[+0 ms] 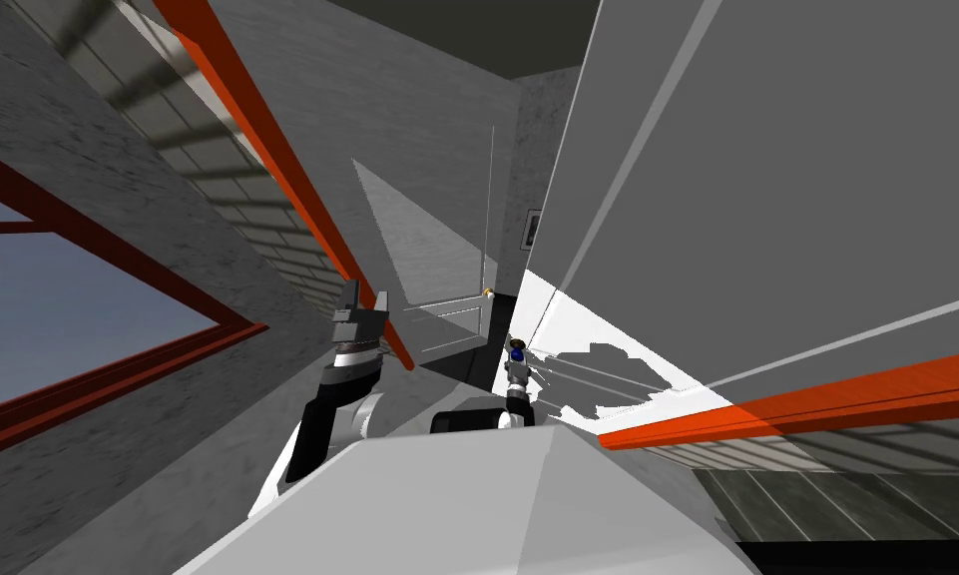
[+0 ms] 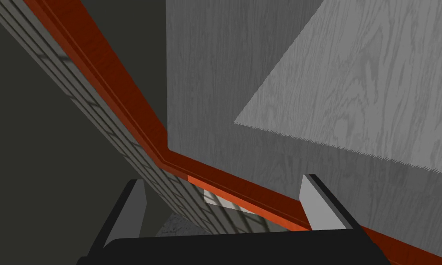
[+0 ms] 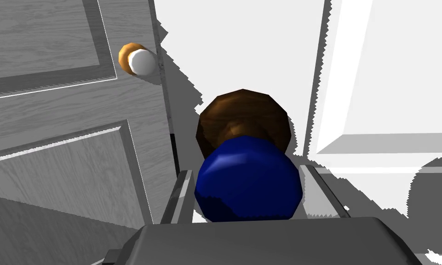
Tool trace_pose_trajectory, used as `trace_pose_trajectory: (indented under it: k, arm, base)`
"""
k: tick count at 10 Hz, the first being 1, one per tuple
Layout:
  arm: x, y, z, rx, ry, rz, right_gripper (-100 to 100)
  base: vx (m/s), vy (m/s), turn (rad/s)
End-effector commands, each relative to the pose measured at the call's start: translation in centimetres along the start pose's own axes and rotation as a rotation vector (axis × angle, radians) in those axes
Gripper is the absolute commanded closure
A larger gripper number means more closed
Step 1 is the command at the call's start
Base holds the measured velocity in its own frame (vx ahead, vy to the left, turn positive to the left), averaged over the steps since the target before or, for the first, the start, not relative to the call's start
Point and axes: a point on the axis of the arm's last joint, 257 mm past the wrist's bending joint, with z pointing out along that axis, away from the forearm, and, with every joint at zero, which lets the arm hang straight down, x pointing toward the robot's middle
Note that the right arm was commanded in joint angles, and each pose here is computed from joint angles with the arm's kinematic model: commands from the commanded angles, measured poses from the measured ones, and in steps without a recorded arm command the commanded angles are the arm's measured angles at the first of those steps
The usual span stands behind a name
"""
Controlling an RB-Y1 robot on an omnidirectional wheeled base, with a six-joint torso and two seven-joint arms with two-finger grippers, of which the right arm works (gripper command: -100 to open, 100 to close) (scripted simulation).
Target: Push the door open
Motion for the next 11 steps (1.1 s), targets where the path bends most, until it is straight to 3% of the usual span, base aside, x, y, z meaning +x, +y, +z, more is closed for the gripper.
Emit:
trace_pose_trajectory:
  k: [1,3,4,8,9,11]
  arm:
    - [0.0,0.2,-0.05,-0.003,0.0,-0.001,100]
    - [0.0,0.2,-0.05,-0.003,0.0,-0.001,100]
    - [-0.2,2.1,0.54,-0.037,0.001,-0.019,100]
    - [0.0,3.8,1.07,-0.073,0.007,-0.031,100]
    - [0.1,5.3,1.49,-0.105,0.012,-0.039,100]
    - [0.2,6.3,1.77,-0.129,0.015,-0.044,100]
  base:
    - [-0.013,0.004,0.001]
    - [-0.004,0.001,0.001]
    - [0.092,-0.02,0.094]
    - [0.133,-0.034,0.04]
    - [0.095,-0.031,0.061]
    - [0.109,-0.04,0.042]
